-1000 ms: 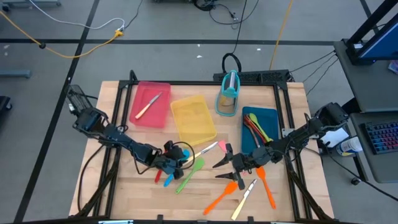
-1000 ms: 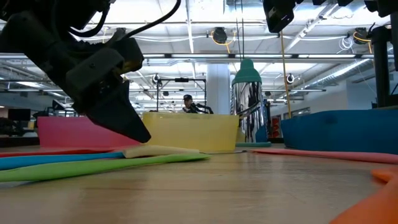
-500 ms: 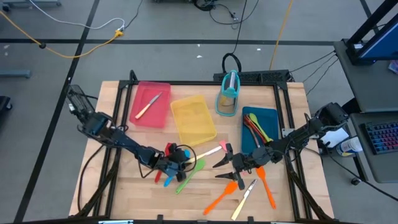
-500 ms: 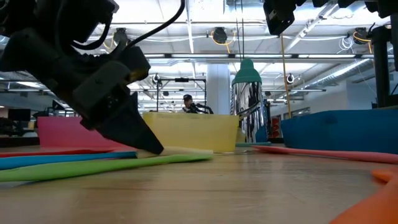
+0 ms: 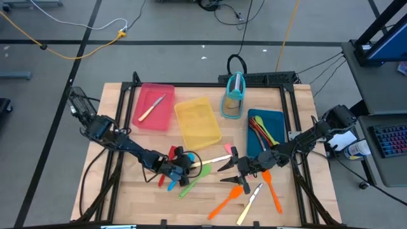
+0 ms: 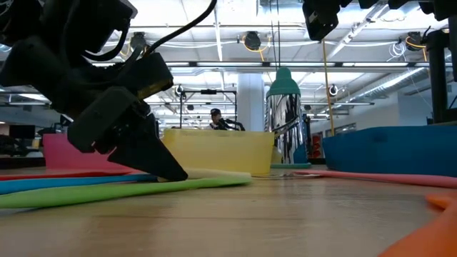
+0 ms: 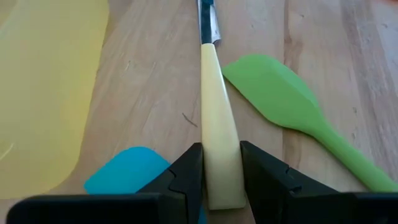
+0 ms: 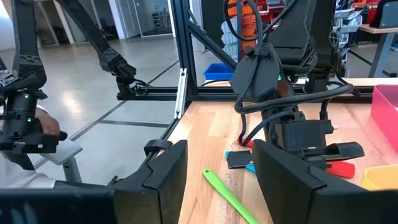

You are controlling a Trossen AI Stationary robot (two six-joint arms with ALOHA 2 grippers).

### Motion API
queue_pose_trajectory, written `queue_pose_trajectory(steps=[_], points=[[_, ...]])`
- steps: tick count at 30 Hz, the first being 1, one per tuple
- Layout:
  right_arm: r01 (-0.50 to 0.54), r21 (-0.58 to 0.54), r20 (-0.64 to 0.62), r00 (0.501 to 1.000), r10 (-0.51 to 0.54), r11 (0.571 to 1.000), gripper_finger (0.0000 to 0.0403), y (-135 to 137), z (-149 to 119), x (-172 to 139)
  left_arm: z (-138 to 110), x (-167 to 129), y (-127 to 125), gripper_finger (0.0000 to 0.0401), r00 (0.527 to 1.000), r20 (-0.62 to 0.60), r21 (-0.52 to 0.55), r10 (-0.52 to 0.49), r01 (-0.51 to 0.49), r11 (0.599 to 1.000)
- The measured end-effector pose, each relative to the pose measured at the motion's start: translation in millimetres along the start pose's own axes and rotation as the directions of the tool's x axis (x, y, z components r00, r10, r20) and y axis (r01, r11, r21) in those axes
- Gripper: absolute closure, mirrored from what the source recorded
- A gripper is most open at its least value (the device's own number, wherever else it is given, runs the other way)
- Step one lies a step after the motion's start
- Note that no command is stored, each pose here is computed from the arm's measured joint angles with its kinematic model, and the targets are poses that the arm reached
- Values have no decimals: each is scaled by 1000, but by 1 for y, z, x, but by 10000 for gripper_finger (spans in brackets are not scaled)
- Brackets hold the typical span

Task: Pick & Place Kitchen Items
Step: Put the top yellow knife into the red bin

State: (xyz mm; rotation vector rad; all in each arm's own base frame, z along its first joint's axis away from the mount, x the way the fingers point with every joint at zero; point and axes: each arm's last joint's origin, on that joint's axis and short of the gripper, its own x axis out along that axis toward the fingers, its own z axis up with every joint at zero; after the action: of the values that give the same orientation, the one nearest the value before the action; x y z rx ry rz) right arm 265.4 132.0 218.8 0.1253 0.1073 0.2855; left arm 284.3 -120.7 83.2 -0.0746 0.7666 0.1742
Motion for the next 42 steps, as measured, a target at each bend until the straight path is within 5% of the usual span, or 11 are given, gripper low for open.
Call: queue_pose_trajectory(steps=[21,34,42], points=[[0,0,0,1000,0,1000,229,0,0,0,8,-8,2,317,1000,27,-73,1,1,997],[2,-1,-7,1000,-2,1000,229,-1,-2,-1,42,-84,17,317,999,51,-56,-13,16,998],[9,59,-37,999,-7,998,229,-3,-12,-5,41,-126,36,317,987,63,-49,149,-146,988]])
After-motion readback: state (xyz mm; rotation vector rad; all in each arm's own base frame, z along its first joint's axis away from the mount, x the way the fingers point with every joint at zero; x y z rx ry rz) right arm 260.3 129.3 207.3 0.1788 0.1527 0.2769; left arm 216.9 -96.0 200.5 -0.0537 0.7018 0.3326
